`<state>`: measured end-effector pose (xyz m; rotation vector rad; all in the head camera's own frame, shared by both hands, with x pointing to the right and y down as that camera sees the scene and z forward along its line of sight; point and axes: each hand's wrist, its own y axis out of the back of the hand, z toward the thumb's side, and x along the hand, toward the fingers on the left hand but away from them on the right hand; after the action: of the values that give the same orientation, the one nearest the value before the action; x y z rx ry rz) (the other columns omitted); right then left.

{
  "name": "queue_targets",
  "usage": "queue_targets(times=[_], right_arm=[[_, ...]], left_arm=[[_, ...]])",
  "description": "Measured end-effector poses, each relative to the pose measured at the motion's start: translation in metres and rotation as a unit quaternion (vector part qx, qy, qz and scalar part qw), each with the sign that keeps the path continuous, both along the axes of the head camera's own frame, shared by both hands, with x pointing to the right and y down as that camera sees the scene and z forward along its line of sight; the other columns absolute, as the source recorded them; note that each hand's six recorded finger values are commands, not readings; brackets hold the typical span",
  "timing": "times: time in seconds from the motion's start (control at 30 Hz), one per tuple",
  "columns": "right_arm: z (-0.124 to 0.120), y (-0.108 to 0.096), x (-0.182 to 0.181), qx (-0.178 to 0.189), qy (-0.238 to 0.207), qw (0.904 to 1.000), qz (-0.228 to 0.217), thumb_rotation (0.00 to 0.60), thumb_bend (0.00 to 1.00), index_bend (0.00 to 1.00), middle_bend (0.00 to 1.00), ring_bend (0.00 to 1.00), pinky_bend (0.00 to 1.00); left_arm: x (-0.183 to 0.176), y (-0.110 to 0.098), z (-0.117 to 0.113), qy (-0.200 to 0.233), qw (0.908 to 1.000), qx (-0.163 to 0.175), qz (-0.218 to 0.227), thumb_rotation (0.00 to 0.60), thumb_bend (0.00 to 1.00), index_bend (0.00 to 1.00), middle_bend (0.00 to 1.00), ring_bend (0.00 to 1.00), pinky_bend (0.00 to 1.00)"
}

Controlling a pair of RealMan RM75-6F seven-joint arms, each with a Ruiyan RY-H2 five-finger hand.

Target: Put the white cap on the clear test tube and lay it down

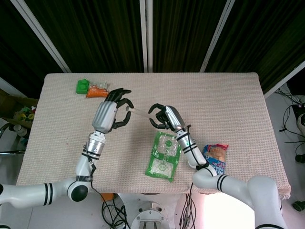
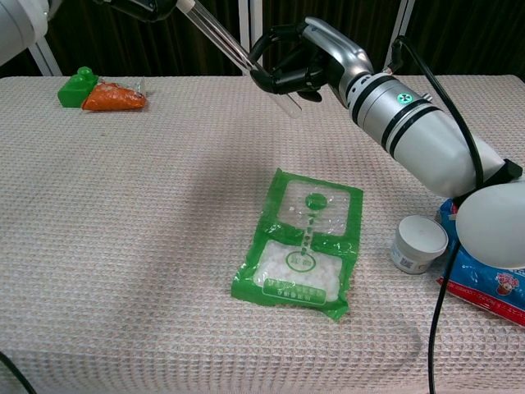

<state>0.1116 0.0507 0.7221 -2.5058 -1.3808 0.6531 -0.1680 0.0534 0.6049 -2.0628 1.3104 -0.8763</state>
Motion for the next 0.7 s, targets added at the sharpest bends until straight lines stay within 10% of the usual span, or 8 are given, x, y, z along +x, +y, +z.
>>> queue_targets(times=[0.33,0.7], right_arm=[[0.005,0.001,0.007,0.001,0.018,0.9998,-0.002,0.600,0.78,0.96,1.00,1.00,1.00],[0.012,-0.008,0.032,0.026,0.123,0.9911,-0.044,0.600,0.78,0.96,1.00,1.00,1.00]], left_arm=[[-0.002,-0.002,-0.003,-0.002,1.0000,0.007,0.007,0.600,0.41,0.25,0.15,0.09,0.10],[-0.034,0.000,-0.009,-0.048,0.9986,0.020,0.013,0.600,0.40,0.23,0.15,0.09,0.11]])
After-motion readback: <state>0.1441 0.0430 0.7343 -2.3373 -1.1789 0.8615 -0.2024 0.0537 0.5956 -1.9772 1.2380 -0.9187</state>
